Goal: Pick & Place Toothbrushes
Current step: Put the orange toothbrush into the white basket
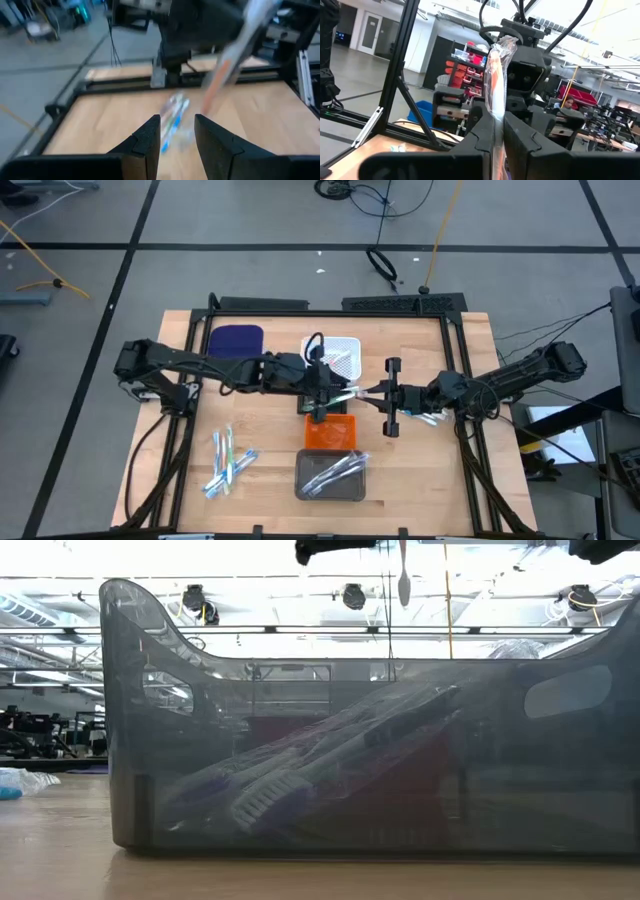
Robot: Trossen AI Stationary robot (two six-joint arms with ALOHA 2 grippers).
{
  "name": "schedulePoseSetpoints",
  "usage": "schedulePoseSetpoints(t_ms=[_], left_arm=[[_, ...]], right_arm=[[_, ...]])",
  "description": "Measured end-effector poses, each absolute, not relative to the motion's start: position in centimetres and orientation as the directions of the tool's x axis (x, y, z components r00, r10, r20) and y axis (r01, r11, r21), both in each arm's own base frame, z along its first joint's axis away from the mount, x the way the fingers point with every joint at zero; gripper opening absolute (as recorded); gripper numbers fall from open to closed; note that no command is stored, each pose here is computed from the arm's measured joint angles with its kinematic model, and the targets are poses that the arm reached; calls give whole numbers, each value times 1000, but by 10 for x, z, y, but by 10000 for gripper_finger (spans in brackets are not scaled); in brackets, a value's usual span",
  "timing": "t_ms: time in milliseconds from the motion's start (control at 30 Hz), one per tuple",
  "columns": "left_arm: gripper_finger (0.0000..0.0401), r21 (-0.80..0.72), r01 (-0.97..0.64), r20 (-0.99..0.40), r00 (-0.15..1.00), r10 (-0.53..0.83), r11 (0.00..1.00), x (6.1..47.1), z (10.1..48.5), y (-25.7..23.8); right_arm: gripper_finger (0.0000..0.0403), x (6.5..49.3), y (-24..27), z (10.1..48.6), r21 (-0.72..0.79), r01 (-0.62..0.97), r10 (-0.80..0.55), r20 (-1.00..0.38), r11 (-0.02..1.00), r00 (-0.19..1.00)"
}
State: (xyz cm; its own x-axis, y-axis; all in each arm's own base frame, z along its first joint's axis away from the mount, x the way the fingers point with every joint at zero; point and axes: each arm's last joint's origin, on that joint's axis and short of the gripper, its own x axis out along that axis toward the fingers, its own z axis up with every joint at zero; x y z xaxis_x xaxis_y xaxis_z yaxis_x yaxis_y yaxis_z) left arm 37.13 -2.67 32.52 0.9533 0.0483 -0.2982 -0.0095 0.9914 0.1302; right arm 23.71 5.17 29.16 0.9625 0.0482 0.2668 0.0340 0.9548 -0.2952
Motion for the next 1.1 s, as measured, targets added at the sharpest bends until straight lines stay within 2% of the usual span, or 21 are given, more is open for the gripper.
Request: schedulePoseSetpoints(t_ms=[133,433,633,800,1033,1100], left_arm=[[140,160,19,-282,959,27,987,379,318,-34],[219,165,62,-254,967,-18,984,386,314,-35],[231,164,61,-161,986,-34,985,394,316,-36],[181,165,74,-147,988,-50,984,395,316,-37],[23,159,78,-175,983,-49,984,395,313,-35],[13,144,73,-182,982,-46,987,395,312,-35]], right_arm=[[14,237,51,292,-293,37,47,274,955,961],[14,237,51,293,-291,39,46,281,956,959],[14,241,52,290,-288,42,46,293,957,955],[14,245,50,286,-284,49,34,282,958,959],[22,245,48,288,-277,62,23,292,959,956],[34,245,48,288,-275,60,24,291,959,956]])
